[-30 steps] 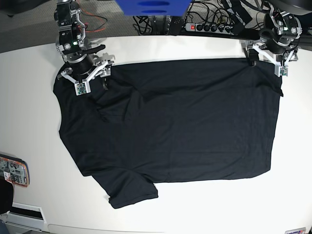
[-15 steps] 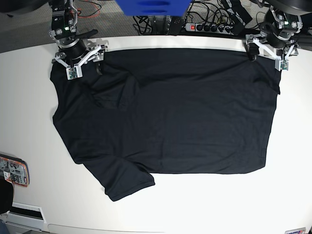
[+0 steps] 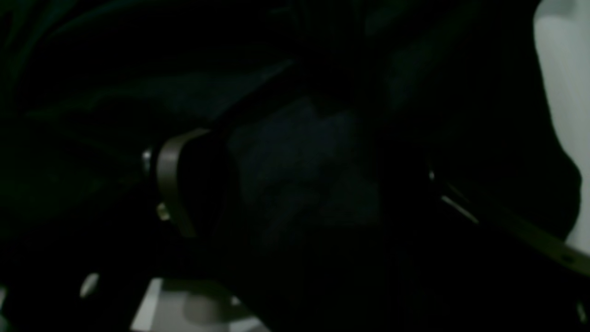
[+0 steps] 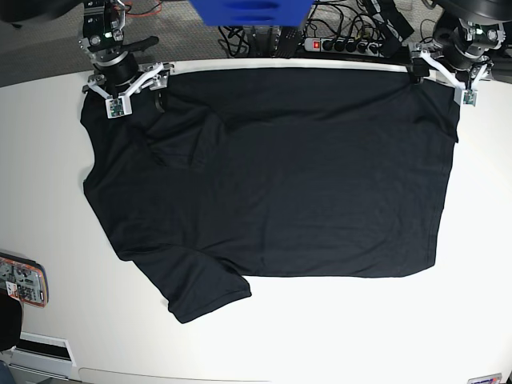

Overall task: Fold the T-shirt properly
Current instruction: 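Pull both held shoulder corners back to stretch the shirt flat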

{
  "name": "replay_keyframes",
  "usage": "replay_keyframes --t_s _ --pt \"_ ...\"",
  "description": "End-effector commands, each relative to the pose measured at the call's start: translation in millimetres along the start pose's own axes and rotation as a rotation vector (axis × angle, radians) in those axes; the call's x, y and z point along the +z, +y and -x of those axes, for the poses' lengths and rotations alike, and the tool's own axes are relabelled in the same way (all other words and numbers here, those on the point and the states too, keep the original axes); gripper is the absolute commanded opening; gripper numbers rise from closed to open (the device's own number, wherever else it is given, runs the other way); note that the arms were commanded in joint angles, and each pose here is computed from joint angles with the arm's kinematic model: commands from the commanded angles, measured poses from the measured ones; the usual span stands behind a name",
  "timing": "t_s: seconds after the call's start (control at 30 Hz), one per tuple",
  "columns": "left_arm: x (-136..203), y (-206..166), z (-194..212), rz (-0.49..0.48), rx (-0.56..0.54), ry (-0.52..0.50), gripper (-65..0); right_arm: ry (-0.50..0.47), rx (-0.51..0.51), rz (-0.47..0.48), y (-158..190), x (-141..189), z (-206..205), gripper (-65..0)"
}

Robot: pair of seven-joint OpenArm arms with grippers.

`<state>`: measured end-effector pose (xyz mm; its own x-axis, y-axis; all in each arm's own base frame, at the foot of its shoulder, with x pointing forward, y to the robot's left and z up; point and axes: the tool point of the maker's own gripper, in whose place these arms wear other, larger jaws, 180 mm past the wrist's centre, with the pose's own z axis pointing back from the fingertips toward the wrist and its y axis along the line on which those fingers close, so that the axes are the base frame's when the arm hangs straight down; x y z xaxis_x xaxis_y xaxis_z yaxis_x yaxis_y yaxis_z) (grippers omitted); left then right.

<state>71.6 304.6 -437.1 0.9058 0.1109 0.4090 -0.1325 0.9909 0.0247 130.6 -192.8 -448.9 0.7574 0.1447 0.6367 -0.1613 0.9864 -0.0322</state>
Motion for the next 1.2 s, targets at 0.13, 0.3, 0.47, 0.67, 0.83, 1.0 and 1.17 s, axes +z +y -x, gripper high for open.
replay_keyframes --t_s 0.13,0.3,0.47,0.67,0.83,1.0,1.17 --pt "2.6 9.9 36.5 -0.043 -0.013 0.159 0.0 0.403 0.111 0.083 -18.6 26.1 79.1 -13.9" --pt "4.4 8.8 28.9 -0.044 -0.024 0.139 0.0 0.379 0.117 0.091 -20.2 29.2 69.7 -13.9" --pt "10.8 4.1 10.4 -0.048 -0.053 0.088 0.0 0.375 0.111 0.111 -27.5 30.3 67.9 -13.9" --pt "14.6 3.0 -3.8 -0.053 -0.072 0.051 0.0 0.372 0.09 0.168 -48.2 34.9 66.3 -13.9" --pt "17.1 0.4 -20.3 -0.056 -0.085 0.007 0.0 0.25 0.103 0.181 -51.0 20.7 18.3 -13.9" --pt "17.5 -0.2 -20.9 -0.055 -0.085 0.005 0.0 0.179 0.116 0.185 -49.3 19.3 -9.3 -13.9" --pt "17.5 -0.2 -20.9 -0.055 -0.085 0.005 0.0 0.178 0.117 0.186 -49.2 19.6 -10.2 -13.9"
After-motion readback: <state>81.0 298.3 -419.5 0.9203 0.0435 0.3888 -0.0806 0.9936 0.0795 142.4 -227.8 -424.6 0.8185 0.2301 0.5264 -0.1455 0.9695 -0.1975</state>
